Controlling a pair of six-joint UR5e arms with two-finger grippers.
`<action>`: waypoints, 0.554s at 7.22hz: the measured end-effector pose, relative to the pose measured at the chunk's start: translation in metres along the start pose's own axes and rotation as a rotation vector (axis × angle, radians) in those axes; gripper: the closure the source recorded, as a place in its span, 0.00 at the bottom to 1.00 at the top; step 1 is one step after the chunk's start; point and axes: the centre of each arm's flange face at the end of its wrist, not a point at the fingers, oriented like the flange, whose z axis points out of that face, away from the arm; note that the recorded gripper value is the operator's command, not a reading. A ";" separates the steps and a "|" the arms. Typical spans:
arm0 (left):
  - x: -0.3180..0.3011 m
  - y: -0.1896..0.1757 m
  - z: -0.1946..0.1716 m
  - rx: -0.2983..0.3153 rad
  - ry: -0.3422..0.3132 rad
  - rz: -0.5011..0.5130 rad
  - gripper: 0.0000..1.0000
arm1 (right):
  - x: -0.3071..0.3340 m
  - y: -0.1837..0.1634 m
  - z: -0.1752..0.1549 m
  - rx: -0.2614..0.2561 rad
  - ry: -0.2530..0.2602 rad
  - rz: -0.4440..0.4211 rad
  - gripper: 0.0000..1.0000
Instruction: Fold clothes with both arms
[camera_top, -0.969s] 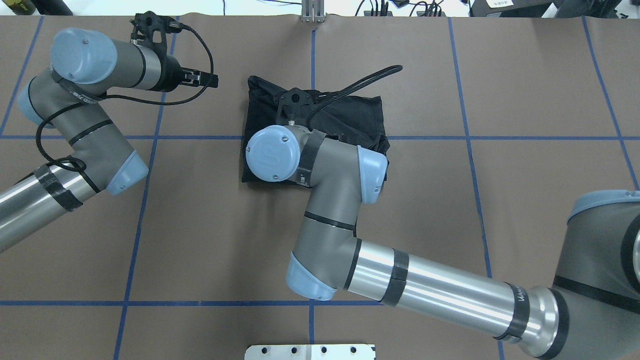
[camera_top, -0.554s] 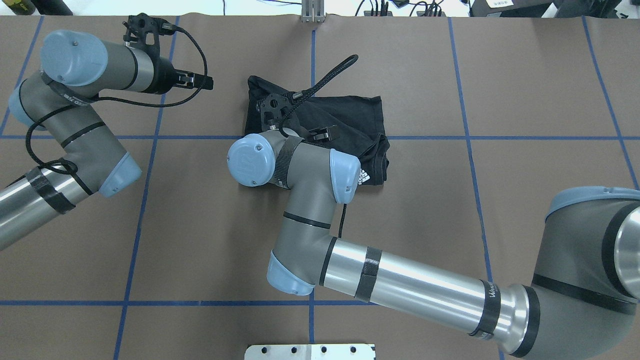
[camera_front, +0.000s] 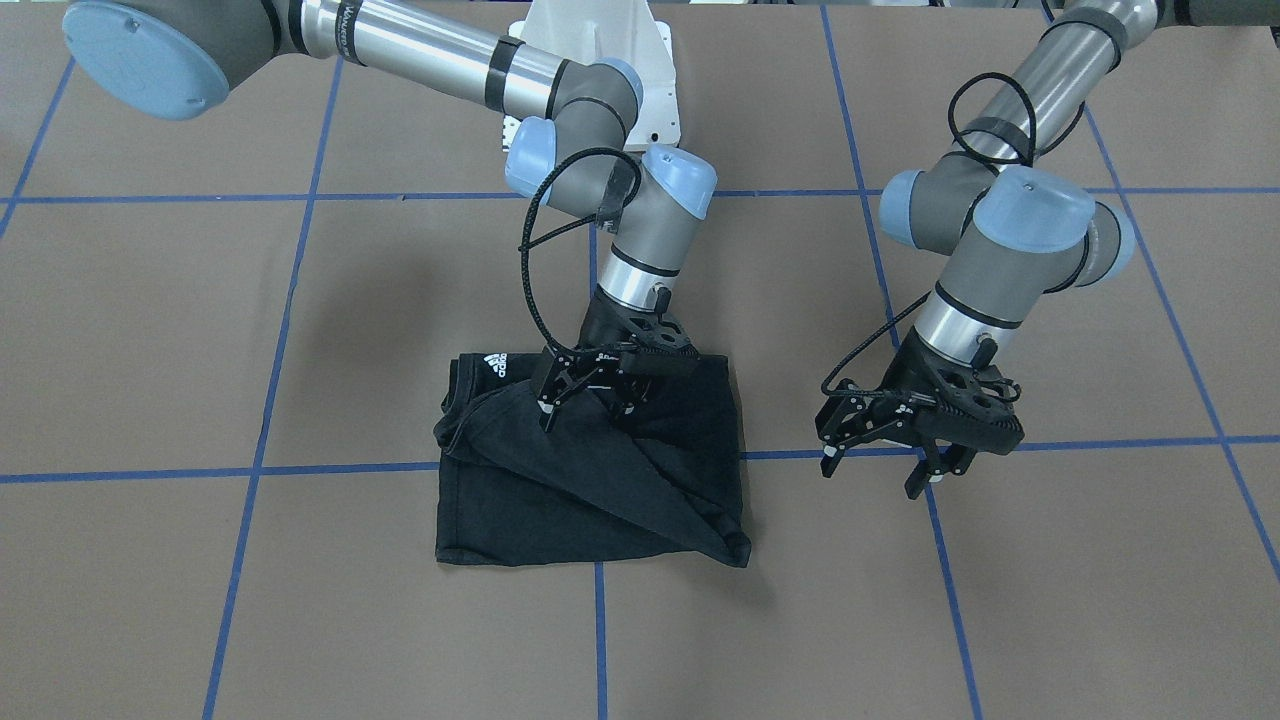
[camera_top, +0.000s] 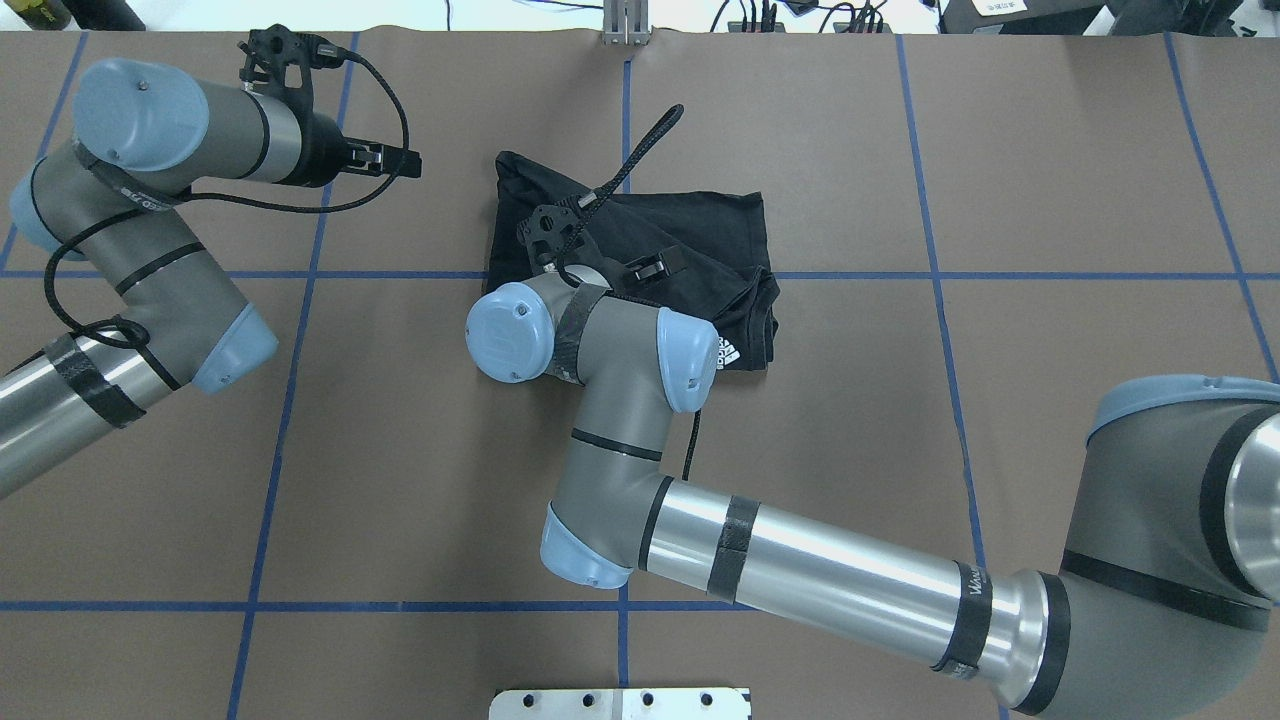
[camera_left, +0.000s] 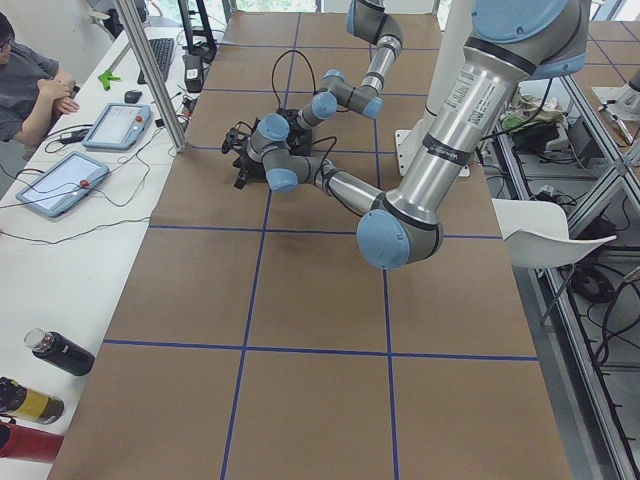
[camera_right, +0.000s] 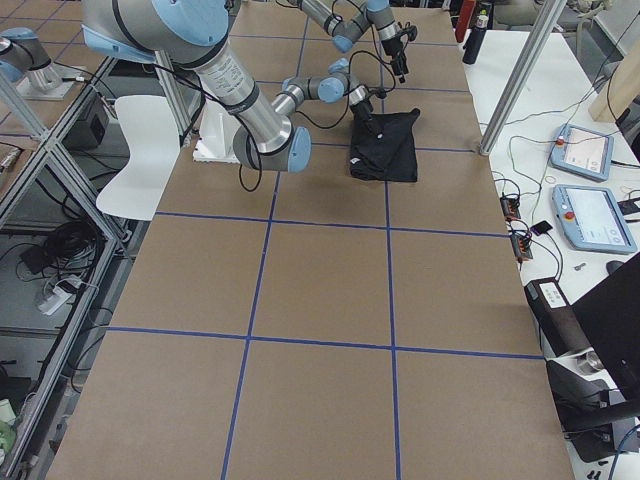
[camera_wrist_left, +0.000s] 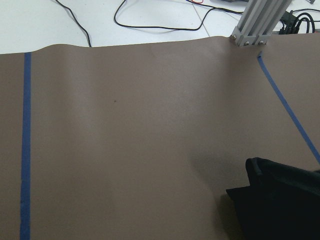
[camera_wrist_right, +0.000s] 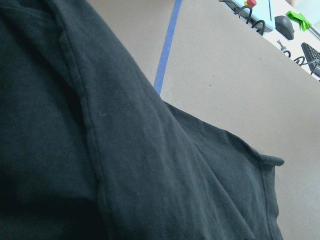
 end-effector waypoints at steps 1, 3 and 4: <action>0.000 0.000 0.000 0.000 0.000 -0.001 0.00 | 0.008 -0.006 0.005 0.004 0.011 -0.040 0.47; 0.000 0.000 0.000 0.000 0.000 -0.003 0.00 | 0.044 -0.033 0.024 0.016 0.041 -0.108 0.49; -0.002 0.002 0.000 -0.002 -0.002 -0.004 0.00 | 0.069 -0.052 0.040 0.036 0.042 -0.114 0.48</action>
